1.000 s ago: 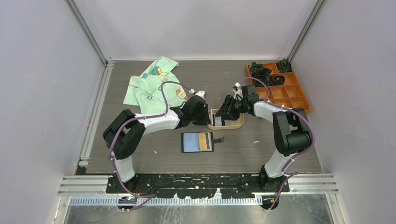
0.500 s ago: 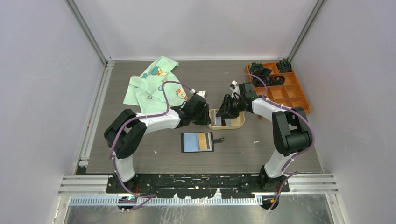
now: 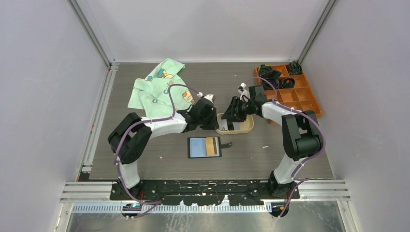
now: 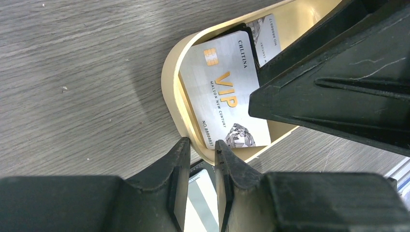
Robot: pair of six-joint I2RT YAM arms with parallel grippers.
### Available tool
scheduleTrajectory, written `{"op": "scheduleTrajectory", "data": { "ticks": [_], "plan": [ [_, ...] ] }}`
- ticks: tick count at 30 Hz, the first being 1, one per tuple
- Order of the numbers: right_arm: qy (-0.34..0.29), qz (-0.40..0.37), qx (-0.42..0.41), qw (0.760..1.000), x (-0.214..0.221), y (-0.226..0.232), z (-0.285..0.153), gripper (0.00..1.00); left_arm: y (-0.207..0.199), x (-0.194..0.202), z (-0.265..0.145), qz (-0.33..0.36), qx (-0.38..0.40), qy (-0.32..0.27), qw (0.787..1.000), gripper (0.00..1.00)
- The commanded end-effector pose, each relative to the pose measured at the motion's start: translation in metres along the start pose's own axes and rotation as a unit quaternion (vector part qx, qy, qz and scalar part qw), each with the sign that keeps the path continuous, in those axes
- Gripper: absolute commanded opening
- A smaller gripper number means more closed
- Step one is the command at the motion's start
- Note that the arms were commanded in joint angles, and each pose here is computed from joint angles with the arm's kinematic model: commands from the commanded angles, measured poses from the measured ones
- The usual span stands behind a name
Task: Put the credit cards into the card holder
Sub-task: Pick up the credit card from the storage box.
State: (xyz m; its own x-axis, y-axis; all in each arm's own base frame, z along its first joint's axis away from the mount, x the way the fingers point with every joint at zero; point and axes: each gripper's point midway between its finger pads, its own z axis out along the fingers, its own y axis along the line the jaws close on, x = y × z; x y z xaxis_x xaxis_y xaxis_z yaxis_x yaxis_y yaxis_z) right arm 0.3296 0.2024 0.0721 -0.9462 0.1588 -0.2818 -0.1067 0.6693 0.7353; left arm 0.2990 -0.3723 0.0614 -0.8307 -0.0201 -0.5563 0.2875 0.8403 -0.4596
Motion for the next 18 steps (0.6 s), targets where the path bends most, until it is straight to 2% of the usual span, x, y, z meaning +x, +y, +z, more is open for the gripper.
{"op": "scheduleTrajectory", "data": {
  "ticks": [1,7,11,18],
  "plan": [
    [0.001,0.003,-0.02,1.0,-0.001,0.006,0.004,0.48,-0.023,-0.016,0.001,0.001,0.04,-0.015,0.999,0.26],
    [0.002,0.024,-0.018,1.0,0.001,0.001,0.008,0.45,-0.023,-0.015,0.002,0.001,0.04,-0.013,0.999,0.26],
    [0.007,0.042,-0.048,0.998,0.003,0.008,0.011,0.36,-0.023,-0.015,0.003,0.001,0.042,-0.012,0.999,0.26],
    [0.012,0.058,-0.065,0.996,0.005,0.012,0.014,0.3,-0.022,-0.015,0.004,0.0,0.041,-0.012,0.999,0.26]
  ]
}}
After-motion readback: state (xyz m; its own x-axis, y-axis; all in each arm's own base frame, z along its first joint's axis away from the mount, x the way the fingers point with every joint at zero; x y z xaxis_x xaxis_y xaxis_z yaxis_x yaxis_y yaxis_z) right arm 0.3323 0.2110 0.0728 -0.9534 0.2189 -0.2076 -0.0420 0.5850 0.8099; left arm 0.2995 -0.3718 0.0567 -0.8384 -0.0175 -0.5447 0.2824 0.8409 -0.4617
